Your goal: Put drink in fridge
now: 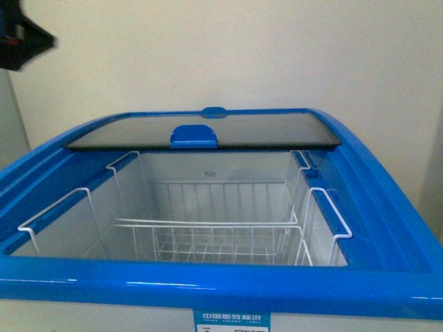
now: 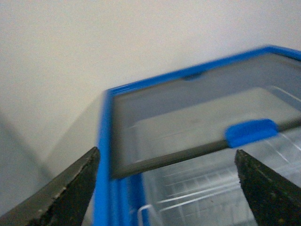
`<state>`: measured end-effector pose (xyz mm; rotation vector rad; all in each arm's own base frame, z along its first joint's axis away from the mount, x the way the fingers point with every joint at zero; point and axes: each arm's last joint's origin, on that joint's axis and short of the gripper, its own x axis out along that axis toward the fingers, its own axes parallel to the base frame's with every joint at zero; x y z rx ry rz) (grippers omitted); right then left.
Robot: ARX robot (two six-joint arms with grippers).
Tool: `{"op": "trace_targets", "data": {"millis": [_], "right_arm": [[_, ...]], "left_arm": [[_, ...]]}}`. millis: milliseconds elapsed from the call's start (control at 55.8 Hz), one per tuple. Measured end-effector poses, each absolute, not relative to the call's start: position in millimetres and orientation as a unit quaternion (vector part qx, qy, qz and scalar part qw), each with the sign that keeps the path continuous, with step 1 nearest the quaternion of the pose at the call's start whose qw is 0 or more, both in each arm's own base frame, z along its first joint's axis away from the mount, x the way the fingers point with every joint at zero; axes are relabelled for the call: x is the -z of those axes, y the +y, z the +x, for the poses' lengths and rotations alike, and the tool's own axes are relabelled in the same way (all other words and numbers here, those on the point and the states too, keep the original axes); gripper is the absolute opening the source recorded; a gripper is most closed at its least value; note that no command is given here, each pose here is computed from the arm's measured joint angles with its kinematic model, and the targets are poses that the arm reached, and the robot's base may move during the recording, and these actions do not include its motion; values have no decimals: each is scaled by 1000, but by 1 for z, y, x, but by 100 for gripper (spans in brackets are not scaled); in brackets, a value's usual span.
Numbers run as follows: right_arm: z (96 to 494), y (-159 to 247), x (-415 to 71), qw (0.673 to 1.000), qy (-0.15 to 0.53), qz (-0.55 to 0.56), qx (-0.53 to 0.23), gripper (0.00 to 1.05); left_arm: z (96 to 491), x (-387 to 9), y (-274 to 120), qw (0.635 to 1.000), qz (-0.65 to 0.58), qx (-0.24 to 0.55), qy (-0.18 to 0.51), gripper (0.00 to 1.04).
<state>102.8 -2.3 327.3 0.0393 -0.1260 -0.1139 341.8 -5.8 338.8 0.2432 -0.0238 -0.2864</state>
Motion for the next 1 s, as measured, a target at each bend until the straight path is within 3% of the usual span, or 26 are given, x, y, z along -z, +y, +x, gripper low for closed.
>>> {"op": "trace_targets", "data": {"millis": [90,233,359,502,520,592,664,771,932,1004], "right_arm": [[103,-2,-327,996,-63,20,57,40],[104,-2,-327,997,-58,19,53,40],[106,-6,-338,996,85,12,-19,40],[106,-4,-353,981,171,-1,-91,40],[187,17,-424,928,163,-192,-274,40],[218,32,-430,889,180,-246,-341,40],[240,43,-430,860,202,-294,-364,40],[278,64,-423,792,232,-417,-381,40],[314,100,-402,705,218,-537,-409,40],[320,115,-391,692,205,-547,-425,40]], "left_arm": [[295,-335,0,998,59,30,-5,73],[230,-310,1,1000,23,-2,-6,53],[203,-287,1,1000,12,-1,-15,37],[191,-261,0,1000,6,1,-4,20],[165,-222,0,1000,3,0,3,3],[159,-214,0,1000,2,0,5,3],[155,-208,0,1000,2,0,5,3],[147,-200,0,1000,2,0,1,3],[137,-191,0,1000,2,0,1,3],[134,-187,0,1000,2,0,1,3]]}}
